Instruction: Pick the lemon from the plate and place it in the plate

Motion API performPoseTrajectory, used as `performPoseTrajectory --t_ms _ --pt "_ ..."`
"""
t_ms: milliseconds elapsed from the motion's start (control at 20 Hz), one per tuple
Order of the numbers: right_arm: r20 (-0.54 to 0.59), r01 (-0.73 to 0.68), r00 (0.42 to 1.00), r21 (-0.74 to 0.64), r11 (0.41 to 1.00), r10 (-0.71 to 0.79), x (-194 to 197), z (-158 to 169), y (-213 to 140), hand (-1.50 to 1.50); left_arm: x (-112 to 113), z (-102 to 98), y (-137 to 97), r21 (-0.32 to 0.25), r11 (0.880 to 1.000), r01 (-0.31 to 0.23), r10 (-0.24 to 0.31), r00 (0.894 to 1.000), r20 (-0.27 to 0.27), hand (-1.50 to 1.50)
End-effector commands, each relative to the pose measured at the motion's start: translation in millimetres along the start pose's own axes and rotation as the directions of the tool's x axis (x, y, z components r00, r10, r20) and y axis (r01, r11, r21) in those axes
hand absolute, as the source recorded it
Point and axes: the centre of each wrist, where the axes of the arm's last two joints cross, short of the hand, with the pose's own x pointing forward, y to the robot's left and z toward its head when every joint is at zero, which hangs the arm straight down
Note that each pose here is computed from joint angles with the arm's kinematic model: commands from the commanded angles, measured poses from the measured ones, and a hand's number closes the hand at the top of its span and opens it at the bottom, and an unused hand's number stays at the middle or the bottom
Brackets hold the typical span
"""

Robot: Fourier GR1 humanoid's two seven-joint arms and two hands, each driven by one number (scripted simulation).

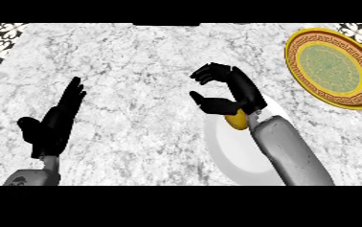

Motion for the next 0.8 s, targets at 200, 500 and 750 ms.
performPoseTrajectory --t_ms 200,500,750 --pt "0.092 -0.034 0.995 -0.110 0.993 0.044 -43 39 68 -1.50 -33 22 10 -0.064 0.998 0.028 -0.026 0.999 0.026 0.00" --pt "0.064 -0.182 0.978 -0.219 0.959 0.200 -17 80 27 -1.50 -45 2 10 -0.046 0.999 0.024 -0.023 1.000 0.005 0.00" --pt "-0.093 -0.398 0.917 -0.170 0.901 0.388 20 63 -23 -1.50 -38 12 19 -0.065 0.997 0.030 -0.028 0.999 0.032 0.00"
